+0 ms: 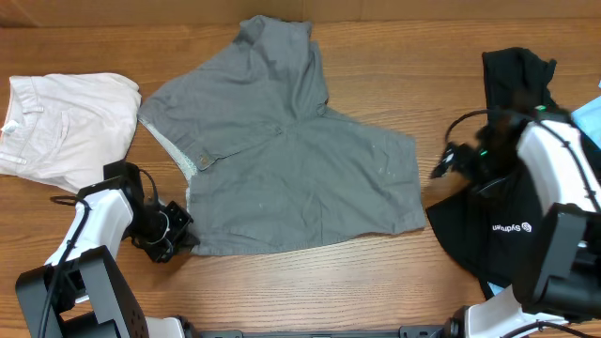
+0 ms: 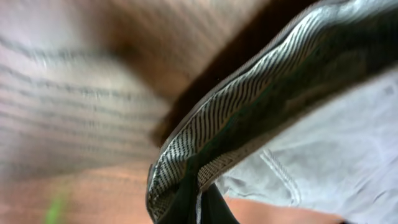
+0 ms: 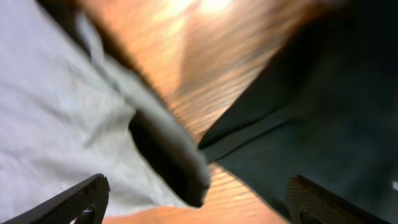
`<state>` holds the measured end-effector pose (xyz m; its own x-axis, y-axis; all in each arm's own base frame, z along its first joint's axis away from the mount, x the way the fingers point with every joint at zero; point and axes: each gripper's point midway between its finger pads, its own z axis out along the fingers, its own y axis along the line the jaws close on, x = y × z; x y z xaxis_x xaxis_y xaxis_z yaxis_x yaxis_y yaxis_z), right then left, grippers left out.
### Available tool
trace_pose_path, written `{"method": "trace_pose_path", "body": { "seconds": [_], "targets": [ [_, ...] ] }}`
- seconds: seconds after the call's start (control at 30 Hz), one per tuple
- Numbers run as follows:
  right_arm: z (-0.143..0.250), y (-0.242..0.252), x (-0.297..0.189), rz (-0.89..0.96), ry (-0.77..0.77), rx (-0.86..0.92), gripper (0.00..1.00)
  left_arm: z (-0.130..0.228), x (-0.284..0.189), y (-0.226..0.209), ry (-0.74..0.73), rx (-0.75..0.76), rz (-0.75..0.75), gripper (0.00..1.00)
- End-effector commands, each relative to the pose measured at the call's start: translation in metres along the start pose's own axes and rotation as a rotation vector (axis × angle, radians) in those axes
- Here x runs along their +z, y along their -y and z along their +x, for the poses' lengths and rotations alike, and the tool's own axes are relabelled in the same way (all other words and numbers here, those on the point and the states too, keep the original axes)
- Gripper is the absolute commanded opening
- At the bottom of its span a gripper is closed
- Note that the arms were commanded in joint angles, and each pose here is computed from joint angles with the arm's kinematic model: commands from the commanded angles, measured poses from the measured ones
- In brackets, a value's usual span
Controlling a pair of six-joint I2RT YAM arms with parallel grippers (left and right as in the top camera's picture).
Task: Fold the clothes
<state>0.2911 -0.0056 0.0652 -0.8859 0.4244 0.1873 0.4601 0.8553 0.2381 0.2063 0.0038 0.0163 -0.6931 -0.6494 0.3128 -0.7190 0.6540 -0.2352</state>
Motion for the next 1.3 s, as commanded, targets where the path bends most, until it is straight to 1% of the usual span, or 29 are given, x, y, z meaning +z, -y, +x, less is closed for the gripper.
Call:
{"method": "trace_pose_path", "body": {
  "seconds": [0.0,0.13,0.27,0.37,0.43,0.53,0.63,0.73,0.83,0.93,1.03,1.1,1.2,1.27],
  "targets": [
    [0.018,-0.015,0.020,-0.047,-0.044,-0.050,0.94,0.009,-0.003,-0.011,-0.021,0.068,-0.047,0.04],
    [0.027,-0.013,0.032,-0.049,-0.072,-0.033,0.94,0.013,-0.006,-0.033,-0.025,0.054,-0.168,0.04],
    [0.031,-0.010,0.035,-0.044,-0.086,-0.029,0.95,0.014,-0.007,-0.036,-0.027,0.051,-0.186,0.04],
    [0.030,-0.010,0.035,-0.045,-0.082,-0.030,0.90,0.016,-0.009,-0.046,-0.029,0.028,-0.240,0.04],
    [0.026,-0.012,0.035,-0.051,-0.063,-0.037,0.90,0.014,-0.010,-0.050,-0.018,0.001,-0.260,0.04],
    [0.014,-0.023,0.024,-0.089,-0.009,-0.059,0.90,0.009,-0.014,-0.062,0.018,-0.085,-0.311,0.04],
    [-0.005,-0.037,0.007,-0.115,0.068,-0.105,0.91,0.003,-0.017,-0.069,0.043,-0.161,-0.306,0.04],
    [-0.026,-0.069,-0.013,-0.185,0.164,-0.240,0.94,-0.006,-0.018,-0.071,0.073,-0.215,-0.277,0.04],
    [-0.048,-0.110,-0.033,-0.243,0.300,-0.390,1.00,-0.012,-0.016,-0.060,0.082,-0.210,-0.209,0.04],
    [-0.061,-0.144,-0.040,-0.283,0.395,-0.487,1.00,-0.013,-0.014,-0.054,0.082,-0.193,-0.181,0.06],
    [-0.069,-0.182,-0.033,-0.344,0.456,-0.586,1.00,-0.014,-0.014,-0.053,0.088,-0.189,-0.181,0.07],
    [-0.080,-0.210,-0.016,-0.378,0.504,-0.650,1.00,-0.014,-0.014,-0.053,0.088,-0.186,-0.181,0.07],
    [-0.092,-0.235,0.000,-0.433,0.549,-0.703,1.00,-0.014,-0.014,-0.053,0.088,-0.181,-0.182,0.07],
    [-0.103,-0.246,0.014,-0.462,0.573,-0.695,1.00,-0.015,-0.014,-0.053,0.091,-0.180,-0.181,0.07]
  ]
}}
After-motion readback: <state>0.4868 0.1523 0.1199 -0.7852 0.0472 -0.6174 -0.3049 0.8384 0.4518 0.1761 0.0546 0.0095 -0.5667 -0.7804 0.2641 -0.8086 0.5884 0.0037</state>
